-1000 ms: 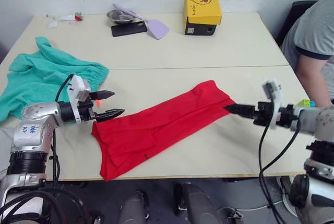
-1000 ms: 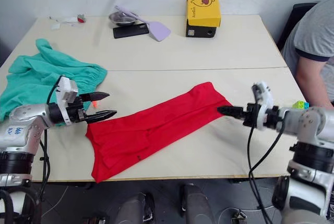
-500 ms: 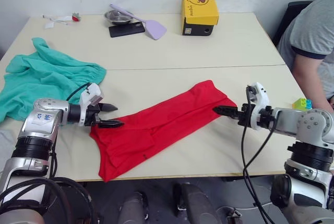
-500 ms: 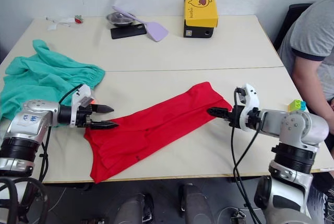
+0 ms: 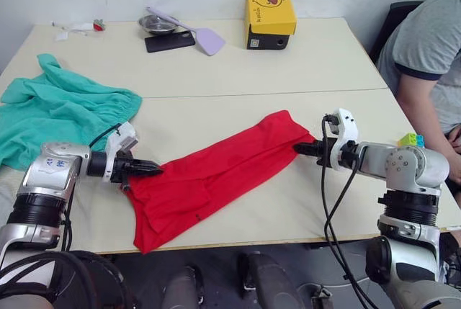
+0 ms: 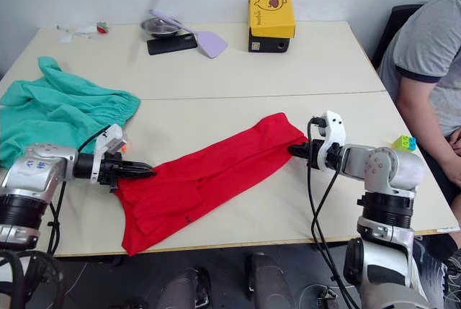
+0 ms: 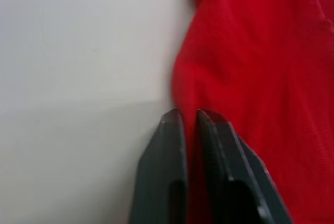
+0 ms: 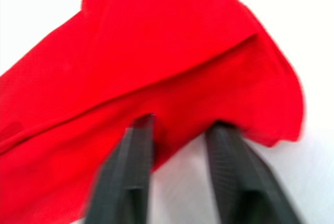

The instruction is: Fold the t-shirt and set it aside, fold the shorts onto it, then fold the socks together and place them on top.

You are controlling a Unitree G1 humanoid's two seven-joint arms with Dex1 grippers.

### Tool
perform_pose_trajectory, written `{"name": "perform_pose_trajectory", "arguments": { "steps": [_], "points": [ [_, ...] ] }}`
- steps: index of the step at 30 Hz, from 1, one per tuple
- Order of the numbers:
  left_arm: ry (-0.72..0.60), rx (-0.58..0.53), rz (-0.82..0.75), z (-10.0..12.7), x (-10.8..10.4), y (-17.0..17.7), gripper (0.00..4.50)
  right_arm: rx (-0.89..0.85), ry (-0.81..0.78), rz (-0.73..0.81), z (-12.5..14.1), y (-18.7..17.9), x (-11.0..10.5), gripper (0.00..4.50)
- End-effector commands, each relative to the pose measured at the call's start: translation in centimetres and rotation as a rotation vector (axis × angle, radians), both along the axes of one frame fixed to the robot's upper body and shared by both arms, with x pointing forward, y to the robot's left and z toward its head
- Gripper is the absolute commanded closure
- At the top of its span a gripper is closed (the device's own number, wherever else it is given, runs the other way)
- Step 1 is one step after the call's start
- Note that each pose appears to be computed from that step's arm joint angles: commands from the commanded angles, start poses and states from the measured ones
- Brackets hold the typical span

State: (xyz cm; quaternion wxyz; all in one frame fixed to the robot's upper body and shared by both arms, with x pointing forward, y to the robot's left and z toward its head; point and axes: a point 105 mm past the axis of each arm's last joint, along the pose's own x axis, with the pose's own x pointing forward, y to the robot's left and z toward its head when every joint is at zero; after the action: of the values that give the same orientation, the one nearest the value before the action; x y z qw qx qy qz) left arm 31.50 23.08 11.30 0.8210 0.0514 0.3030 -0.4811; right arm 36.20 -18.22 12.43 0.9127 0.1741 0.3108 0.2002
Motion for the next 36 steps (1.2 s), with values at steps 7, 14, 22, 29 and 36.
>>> {"name": "perform_pose_trajectory", "arguments": {
  "steps": [7, 14, 22, 29, 36],
  "points": [
    [-0.023, -0.133, 0.113, 1.0, -4.9, -2.1, 4.5, -0.094, -0.194, 0.091, 4.5, 2.2, 5.0, 4.48],
    [-0.055, -0.242, 0.263, -0.1, -8.5, -6.2, 4.5, -0.177, -0.316, 0.154, 6.7, 4.9, 8.7, 4.48],
    [-0.066, -0.35, 0.353, -0.5, -9.8, -10.3, 4.5, -0.271, -0.399, 0.233, 6.0, 6.8, 9.8, 4.48],
    [-0.015, -0.299, 0.326, -1.6, -11.1, -9.3, 4.29, -0.319, -0.407, 0.23, 6.1, 4.1, 9.8, 3.52],
    [0.001, -0.245, 0.244, -1.3, -11.3, -5.5, 2.26, -0.308, -0.353, 0.282, 6.1, 0.2, 7.2, 1.12]
  ]
}}
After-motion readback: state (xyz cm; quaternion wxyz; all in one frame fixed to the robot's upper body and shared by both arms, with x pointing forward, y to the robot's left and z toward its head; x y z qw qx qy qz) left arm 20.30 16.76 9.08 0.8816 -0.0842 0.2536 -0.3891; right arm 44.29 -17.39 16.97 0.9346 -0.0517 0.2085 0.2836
